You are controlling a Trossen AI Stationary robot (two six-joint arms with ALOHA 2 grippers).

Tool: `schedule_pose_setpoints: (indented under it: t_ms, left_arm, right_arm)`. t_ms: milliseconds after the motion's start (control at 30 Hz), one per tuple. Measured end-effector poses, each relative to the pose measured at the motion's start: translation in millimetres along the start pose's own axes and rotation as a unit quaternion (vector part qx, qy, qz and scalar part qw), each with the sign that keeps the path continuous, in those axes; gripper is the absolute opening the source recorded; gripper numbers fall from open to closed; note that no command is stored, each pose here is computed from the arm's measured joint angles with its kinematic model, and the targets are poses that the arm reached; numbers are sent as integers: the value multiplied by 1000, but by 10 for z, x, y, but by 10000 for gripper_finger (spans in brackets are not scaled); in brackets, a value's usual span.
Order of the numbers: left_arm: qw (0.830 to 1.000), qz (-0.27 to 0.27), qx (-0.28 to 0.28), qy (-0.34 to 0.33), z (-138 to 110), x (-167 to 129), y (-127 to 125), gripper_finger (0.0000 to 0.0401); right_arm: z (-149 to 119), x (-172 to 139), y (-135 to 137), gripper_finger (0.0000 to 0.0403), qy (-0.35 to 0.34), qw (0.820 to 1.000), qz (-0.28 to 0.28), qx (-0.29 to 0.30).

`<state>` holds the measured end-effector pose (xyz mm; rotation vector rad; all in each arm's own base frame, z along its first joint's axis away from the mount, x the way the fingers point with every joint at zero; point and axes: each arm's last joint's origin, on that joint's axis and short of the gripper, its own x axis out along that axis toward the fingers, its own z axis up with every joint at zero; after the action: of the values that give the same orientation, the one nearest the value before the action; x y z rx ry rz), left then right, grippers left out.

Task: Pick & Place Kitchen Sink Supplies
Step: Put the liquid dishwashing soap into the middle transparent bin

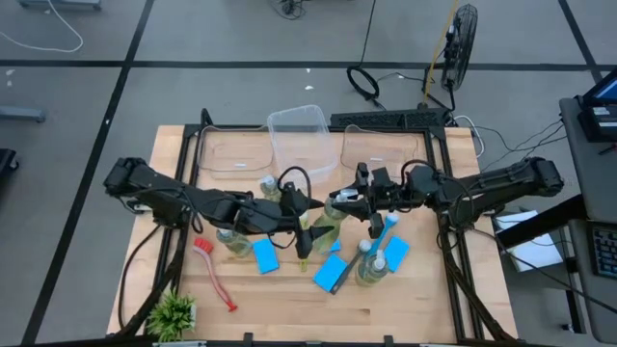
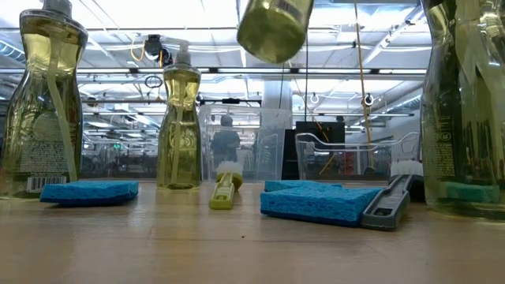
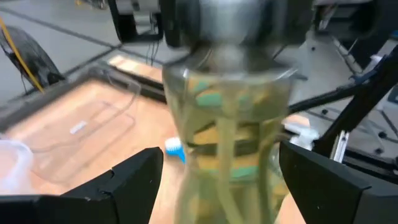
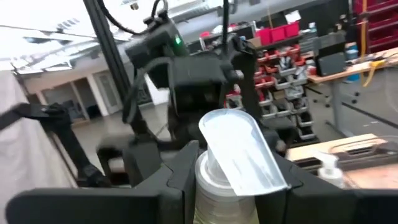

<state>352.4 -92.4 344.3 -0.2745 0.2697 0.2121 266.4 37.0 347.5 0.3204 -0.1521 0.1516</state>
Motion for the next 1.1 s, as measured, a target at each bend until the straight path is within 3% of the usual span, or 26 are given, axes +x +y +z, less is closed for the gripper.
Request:
schedule_pose_setpoints:
  t_ms: [467,900,1100]
  left_arm:
    - [1000,-17,-16,14,-38,81,21,316]
    - [999,-41,-20,16,-21,152,69,177]
    - [999,-46,-22,10,-5,156,70,184]
  right_arm:
    - [-105,134,31,100,-17,999,35,11]
    - [-92,134,37,100,-28,999,36,13]
    - [-84,131,41,100,-30,999,39,12]
